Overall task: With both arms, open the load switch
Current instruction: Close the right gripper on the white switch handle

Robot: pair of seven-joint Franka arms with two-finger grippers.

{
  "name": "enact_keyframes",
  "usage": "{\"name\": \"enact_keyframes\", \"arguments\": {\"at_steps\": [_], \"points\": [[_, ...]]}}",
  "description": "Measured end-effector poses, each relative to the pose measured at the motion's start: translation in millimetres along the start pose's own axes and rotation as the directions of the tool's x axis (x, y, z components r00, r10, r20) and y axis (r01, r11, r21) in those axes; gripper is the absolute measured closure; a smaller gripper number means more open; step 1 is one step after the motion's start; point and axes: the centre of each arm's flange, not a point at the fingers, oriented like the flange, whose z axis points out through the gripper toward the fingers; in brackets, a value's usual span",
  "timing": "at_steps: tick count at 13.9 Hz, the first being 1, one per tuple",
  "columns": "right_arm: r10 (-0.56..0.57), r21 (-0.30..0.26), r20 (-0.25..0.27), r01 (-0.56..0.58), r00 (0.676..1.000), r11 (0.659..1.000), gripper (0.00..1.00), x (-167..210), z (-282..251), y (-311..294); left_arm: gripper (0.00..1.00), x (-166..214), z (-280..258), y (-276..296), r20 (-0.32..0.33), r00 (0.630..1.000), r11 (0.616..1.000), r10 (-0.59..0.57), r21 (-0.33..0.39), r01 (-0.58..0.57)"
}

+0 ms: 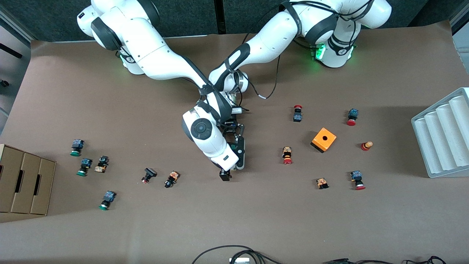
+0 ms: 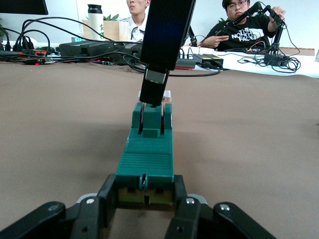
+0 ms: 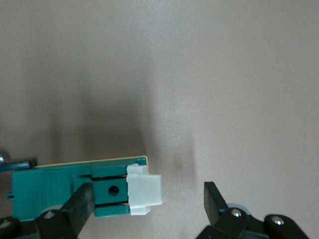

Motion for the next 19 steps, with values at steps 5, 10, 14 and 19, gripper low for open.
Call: {"name": "enact_keyframes", "arguments": {"at_steps": [5,10,14,19], "points": [[0.001,-0.002,0.001,-0.001,1.0,1.0,0.05,-0.6,0.3,1.2,0.51,-0.2,0.0,-0.1,-0.001,1.0,1.0,0.0,0.0,0.0],[-0.005,0.001,0.004,0.005,1.0,1.0,0.15,1.4,3.6,-2.2,0.51,-0.4,-0.1,-0.2,-0.003,1.0,1.0,-0.005,-0.001,0.005],[-0.013,-0.002,0.008,0.013,1.0,1.0,0.25,1.9,3.5,-2.3,0.51,-0.5,-0.1,-0.2,-0.003,1.0,1.0,-0.006,-0.001,0.006],[-0.035,-0.01,0.017,0.035,0.999,0.999,0.32,5.0,2.9,-4.1,0.51,-0.5,0.0,-0.2,-0.003,1.0,1.0,-0.007,-0.001,0.007]]}}
